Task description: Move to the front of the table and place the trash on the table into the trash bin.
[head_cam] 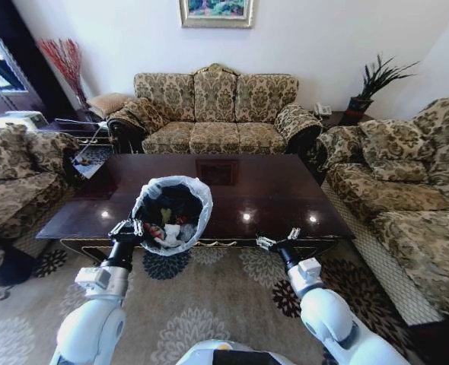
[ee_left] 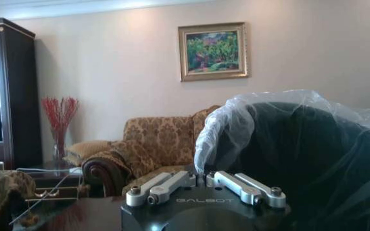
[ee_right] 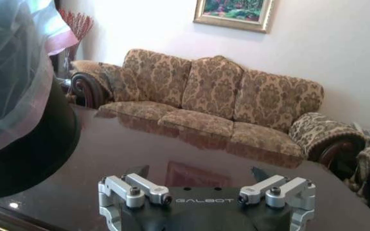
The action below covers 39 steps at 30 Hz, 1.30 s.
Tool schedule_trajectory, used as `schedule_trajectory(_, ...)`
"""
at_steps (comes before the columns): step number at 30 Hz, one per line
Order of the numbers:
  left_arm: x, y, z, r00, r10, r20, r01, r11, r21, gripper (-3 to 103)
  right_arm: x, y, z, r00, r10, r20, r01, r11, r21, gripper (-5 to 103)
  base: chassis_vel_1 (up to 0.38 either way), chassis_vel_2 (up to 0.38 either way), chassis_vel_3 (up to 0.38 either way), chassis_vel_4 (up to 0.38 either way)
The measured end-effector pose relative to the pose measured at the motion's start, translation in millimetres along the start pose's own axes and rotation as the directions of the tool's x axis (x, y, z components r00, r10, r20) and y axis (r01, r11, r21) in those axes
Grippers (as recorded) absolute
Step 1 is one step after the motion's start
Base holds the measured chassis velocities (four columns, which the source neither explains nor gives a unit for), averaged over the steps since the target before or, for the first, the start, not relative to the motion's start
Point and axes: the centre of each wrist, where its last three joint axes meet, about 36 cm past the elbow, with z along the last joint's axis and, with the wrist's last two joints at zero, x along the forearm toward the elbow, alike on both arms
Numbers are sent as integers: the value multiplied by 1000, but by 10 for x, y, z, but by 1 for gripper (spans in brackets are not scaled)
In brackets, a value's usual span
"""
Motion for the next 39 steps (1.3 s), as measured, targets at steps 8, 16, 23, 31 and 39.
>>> schedule_trajectory(8,-41,22,32,1000,4,-5,-4,1000,-1,3,-7,6,38,1000,-25,-10,25,1000,12,100,166,158,-165,-171)
schedule_trajectory(16,-77,39,50,1000,6,-13,-6,1000,1,3,-13,3,35,999,-17,-38,19,999,35,100,278,270,-295,-263)
schedule_trajectory(23,-108,49,74,1000,6,-18,-6,1000,-3,3,-41,6,42,999,-22,-47,24,999,41,100,270,162,-260,-133)
schedule_trajectory(31,-115,54,94,1000,5,-22,-5,1000,1,3,-129,29,96,999,-38,-32,39,999,30,100,149,-141,-168,129)
schedule_trajectory(39,-71,88,82,999,-30,-43,30,1000,4,3,-178,7,124,1000,-28,-15,28,1000,9,100,131,-121,-146,133)
